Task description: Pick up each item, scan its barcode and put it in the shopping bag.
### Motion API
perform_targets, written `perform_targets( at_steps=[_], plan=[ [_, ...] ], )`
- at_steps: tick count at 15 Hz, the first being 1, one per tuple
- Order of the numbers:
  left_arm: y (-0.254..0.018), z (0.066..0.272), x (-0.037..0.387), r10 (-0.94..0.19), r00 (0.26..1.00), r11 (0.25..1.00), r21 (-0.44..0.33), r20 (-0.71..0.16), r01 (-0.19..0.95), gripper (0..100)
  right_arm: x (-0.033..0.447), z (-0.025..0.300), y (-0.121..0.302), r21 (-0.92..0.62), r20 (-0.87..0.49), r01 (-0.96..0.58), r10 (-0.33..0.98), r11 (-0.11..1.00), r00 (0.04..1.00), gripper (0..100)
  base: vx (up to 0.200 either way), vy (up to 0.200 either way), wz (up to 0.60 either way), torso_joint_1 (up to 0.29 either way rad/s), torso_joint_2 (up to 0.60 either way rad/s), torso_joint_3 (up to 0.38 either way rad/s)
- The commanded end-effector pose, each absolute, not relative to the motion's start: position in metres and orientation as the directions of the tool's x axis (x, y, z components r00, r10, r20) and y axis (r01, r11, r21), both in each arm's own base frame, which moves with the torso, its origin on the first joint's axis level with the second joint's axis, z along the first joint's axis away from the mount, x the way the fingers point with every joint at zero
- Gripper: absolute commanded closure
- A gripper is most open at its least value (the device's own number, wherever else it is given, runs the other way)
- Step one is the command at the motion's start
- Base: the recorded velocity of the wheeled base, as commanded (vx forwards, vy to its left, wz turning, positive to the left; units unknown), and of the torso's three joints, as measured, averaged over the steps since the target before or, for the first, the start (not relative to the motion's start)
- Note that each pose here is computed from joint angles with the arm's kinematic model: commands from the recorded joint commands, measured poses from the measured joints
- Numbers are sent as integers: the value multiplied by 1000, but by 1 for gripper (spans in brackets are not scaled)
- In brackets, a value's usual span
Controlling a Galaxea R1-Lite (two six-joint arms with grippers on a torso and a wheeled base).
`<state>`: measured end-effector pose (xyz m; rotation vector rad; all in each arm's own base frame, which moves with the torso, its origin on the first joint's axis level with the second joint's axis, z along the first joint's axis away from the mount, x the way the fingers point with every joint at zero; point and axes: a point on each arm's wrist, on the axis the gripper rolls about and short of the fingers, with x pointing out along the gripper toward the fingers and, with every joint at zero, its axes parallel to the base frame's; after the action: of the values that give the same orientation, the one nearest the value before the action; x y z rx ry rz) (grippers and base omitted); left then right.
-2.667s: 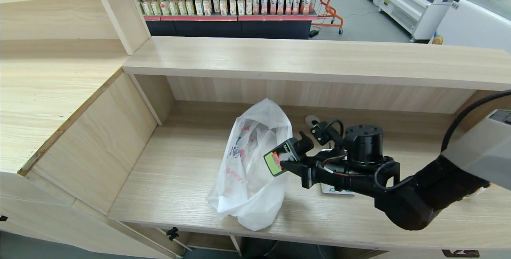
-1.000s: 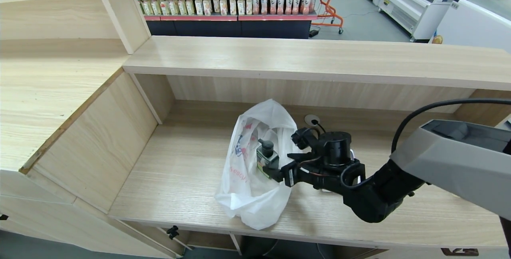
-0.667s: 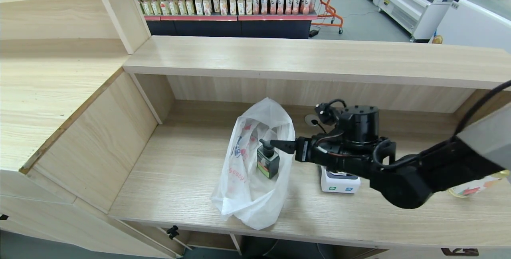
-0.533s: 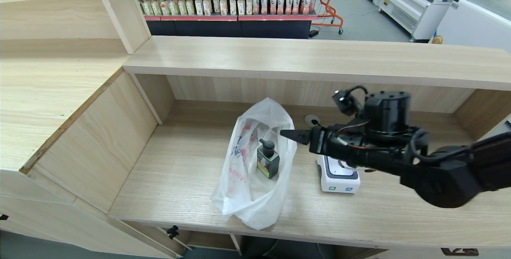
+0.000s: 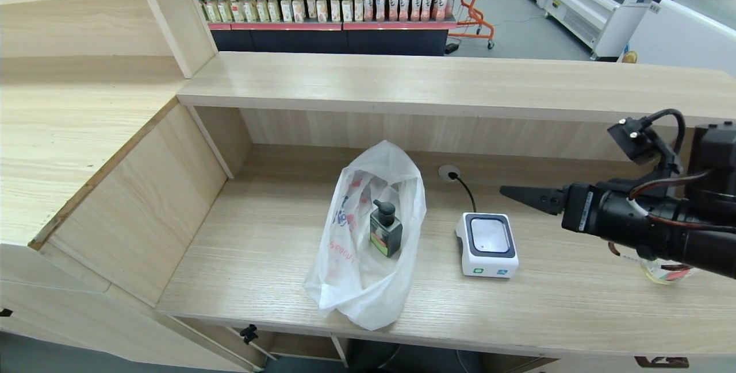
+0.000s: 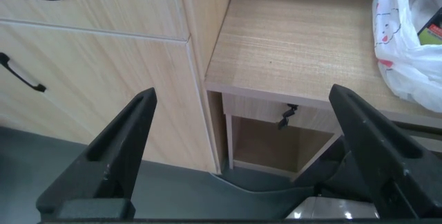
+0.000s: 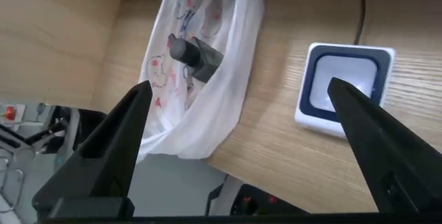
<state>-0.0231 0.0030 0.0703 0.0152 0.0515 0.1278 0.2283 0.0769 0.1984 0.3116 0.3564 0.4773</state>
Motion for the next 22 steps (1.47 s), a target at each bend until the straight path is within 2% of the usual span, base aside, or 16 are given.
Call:
perform_targets(
  at_steps=[1,3,8,11,14,18,22],
  plan=[
    [3,70,-23,129,990,992,19,-50,-128,0,220,206,71,355,-229,-393,486,848,843,0,0,0,0,0,0,0],
    [3,70,-23,129,990,992,17,-50,-128,0,217,208,70,353,-222,-395,486,848,845,0,0,0,0,0,0,0],
    [3,70,-23,129,990,992,17,-50,-128,0,203,201,53,350,-260,-331,431,876,864,0,-200,0,0,3,0,2],
    [3,70,-23,129,990,992,19,-50,-128,0,196,196,41,337,-272,-291,388,895,881,0,0,0,0,0,0,0],
    [3,70,-23,129,990,992,19,-50,-128,0,193,196,31,333,-272,-247,343,910,899,0,0,-200,0,9,-2,7],
    [3,70,-23,129,990,992,19,-50,-128,0,192,188,14,278,-302,-82,168,957,938,0,0,-200,0,4,1,4],
    [3,70,-23,129,990,992,20,-50,-128,0,174,181,8,267,-339,-46,139,963,930,0,0,-200,0,0,4,5]
  ],
)
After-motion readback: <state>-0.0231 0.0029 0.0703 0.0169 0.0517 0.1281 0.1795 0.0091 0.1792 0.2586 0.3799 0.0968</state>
